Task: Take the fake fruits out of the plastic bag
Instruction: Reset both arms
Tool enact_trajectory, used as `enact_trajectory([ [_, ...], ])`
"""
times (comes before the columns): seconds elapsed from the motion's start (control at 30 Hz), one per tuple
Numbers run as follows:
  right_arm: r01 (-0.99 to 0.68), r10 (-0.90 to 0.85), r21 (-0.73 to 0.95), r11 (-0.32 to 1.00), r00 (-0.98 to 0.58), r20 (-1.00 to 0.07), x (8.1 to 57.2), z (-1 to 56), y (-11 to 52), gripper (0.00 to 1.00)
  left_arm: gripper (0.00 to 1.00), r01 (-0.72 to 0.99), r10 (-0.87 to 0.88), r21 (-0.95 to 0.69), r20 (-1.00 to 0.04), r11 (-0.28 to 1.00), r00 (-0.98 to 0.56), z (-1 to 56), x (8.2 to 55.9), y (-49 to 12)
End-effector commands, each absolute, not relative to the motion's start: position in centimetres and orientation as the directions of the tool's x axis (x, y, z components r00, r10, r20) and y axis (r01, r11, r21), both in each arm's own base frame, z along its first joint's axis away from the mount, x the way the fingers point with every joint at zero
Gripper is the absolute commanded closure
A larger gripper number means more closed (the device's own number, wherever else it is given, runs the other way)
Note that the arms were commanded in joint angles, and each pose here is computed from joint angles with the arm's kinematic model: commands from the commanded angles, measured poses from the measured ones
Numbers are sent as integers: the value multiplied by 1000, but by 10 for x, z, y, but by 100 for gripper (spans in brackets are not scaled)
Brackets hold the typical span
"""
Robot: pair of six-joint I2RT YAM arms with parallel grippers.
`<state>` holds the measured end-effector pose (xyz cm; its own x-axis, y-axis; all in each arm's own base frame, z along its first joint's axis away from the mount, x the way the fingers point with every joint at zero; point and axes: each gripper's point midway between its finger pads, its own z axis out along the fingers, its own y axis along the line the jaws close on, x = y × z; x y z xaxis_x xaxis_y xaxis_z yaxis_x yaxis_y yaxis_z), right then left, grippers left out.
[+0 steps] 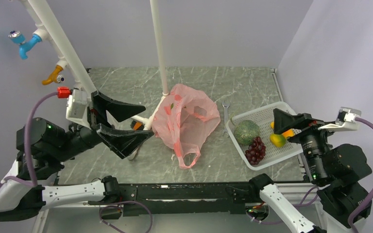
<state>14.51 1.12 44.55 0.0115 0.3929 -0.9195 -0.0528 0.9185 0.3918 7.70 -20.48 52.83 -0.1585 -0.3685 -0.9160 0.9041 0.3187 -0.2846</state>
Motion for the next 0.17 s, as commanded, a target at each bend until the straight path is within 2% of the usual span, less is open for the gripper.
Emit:
enact_trajectory([
  [0.0, -95, 382, 374, 923, 90, -920, 133, 459, 7, 0, 1, 886, -364, -278, -922, 372, -136, 517, 87, -204],
  [0.13, -64, 369, 365, 929, 71, -927, 135, 459, 3, 0, 1, 885, -360, -260, -926, 386, -115, 518, 89, -203],
])
